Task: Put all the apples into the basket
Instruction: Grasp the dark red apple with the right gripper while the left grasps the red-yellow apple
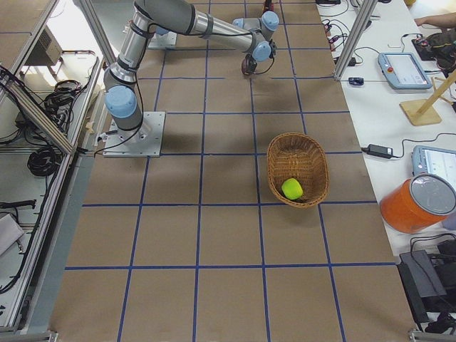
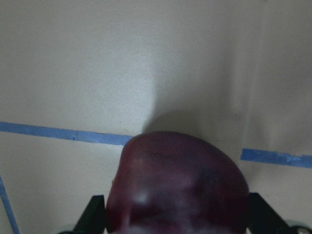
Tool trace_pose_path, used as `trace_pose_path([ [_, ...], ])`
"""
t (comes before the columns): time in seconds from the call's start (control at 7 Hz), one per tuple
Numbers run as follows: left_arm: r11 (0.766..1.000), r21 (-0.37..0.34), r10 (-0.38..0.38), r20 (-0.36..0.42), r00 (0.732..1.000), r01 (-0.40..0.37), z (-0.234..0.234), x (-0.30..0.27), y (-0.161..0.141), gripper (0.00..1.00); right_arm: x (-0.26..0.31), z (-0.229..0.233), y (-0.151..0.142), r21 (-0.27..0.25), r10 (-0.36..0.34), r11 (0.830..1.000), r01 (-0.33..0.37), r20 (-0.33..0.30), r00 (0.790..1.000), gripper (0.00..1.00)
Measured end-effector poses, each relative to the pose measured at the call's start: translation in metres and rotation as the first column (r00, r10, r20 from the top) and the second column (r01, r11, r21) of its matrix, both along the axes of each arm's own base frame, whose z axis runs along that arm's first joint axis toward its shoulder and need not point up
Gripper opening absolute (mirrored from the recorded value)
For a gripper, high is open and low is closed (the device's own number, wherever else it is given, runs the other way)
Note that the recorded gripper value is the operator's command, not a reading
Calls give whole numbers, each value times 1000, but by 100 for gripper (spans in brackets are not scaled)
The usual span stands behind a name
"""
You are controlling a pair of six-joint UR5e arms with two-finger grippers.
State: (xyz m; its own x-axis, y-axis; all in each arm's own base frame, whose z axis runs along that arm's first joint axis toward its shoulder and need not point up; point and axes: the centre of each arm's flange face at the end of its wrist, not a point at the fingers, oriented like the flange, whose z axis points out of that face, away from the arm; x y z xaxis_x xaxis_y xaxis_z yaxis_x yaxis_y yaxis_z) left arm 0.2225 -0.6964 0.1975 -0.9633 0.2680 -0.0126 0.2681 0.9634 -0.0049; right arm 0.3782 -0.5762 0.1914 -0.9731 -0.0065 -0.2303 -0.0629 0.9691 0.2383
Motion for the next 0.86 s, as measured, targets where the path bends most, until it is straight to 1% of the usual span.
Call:
trace_pose_path([
  [0.14, 999, 11, 46, -5, 999, -46, 5, -4, 1, 11, 0, -5, -1, 8, -20, 1000, 20, -9, 1000, 14],
  [0.29, 993, 40, 111, -15, 994, -111, 14, -13, 4, 11, -1, -4, -3, 4, -37, 999, 37, -18, 999, 0],
  [0.43, 977, 85, 198, -40, 979, -195, 26, -30, 9, 11, -3, 1, -6, -5, -46, 999, 46, -23, 999, 0],
  [0.57, 949, 135, 295, -73, 953, -284, 40, -61, 14, 11, -9, 13, -11, -21, -56, 998, 56, -25, 998, 0],
  [0.71, 912, 178, 390, -94, 916, -370, 54, -103, 21, 11, -28, 39, -20, -48, -78, 996, 76, -45, 996, 0],
  [0.86, 869, 211, 473, -93, 876, -447, 63, -157, 31, 11, -71, 76, -38, -74, -121, 991, 114, -86, 989, 0],
])
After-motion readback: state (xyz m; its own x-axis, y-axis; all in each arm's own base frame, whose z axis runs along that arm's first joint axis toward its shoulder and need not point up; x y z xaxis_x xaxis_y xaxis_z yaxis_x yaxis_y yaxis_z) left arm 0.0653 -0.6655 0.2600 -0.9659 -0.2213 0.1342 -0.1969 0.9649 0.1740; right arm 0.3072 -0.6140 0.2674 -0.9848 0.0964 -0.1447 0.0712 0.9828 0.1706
